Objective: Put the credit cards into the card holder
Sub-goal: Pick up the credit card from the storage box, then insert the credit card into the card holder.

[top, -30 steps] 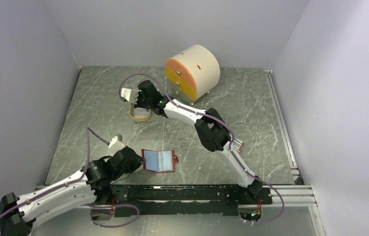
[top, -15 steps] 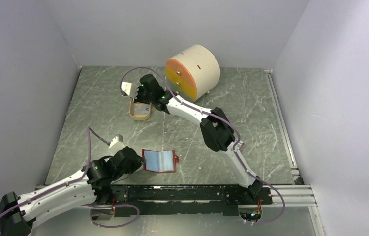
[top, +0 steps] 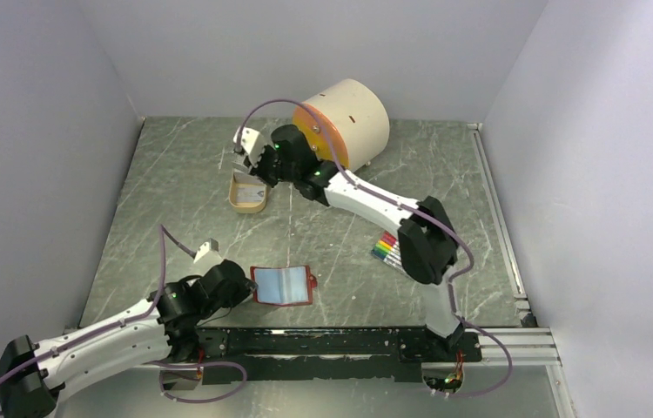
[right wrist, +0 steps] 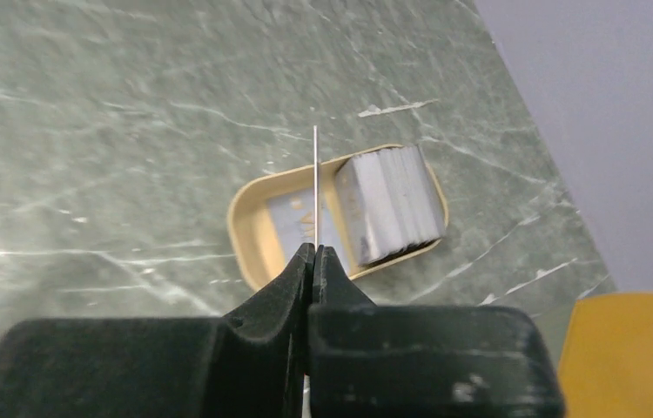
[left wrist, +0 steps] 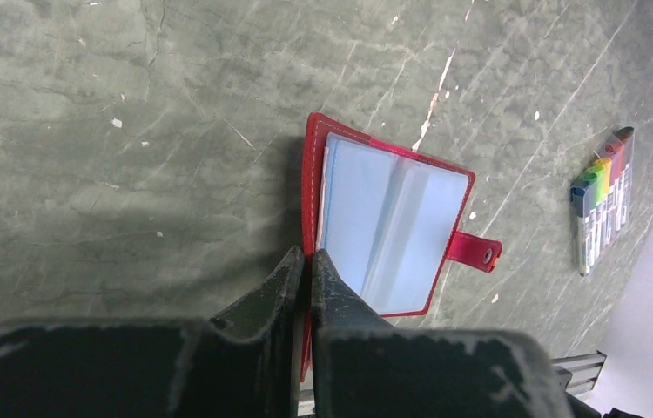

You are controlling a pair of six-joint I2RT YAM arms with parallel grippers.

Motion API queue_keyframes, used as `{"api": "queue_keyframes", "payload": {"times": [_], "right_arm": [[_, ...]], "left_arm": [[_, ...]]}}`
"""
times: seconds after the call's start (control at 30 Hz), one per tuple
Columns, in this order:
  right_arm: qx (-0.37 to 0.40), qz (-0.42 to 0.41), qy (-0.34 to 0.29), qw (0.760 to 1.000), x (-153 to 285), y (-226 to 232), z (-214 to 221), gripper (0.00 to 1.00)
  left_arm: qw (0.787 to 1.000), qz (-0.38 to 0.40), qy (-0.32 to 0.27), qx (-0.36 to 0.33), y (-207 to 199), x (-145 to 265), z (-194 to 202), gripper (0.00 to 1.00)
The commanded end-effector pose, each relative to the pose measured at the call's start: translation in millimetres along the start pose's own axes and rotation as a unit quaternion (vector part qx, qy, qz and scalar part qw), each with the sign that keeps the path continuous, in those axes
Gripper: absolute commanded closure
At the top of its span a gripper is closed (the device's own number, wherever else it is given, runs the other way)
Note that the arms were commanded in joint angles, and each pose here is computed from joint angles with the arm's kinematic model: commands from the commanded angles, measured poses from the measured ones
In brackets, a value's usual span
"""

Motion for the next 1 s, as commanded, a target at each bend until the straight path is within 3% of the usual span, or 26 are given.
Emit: {"api": "queue_keyframes", "payload": {"times": [0.0,0.13,0.37,0.7,0.97], "right_arm": [[-0.144,-0.021,-0.039,0.989,34,20,-11,1.0],[-0.257,-0.019,-0.046,0.965,71,43,-4,1.0],[-0.457,-0.036,-0.027,0.889,127,95,33,1.0],[-0.623,-0.075,-0.019,0.778,171,160,102,1.0],[-0.65,-0.014,0.013,0.76,173,179,127,1.0]], "left_arm": [[1.0,0.002,-0.01,0.006,-1,-2,0,0.91],[1.0,-0.006,-0.007,0.005,3,-6,2,0.91],[1.0,-0.023,0.005,-0.002,8,-16,10,0.91],[1.0,-0.026,0.01,-0.006,7,-20,12,0.91],[1.0,-0.023,0.013,-0.011,2,-20,12,0.91]]}}
Point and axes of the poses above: each gripper's point midway between its finger pads, its own x axis back along the fingers, its own y axis along the line the jaws close on, z = x × y, the point moved 9 cm from there along x, back along the fingers, and after that the axes turned 3 degrees about -x, right-handed, at the moved point
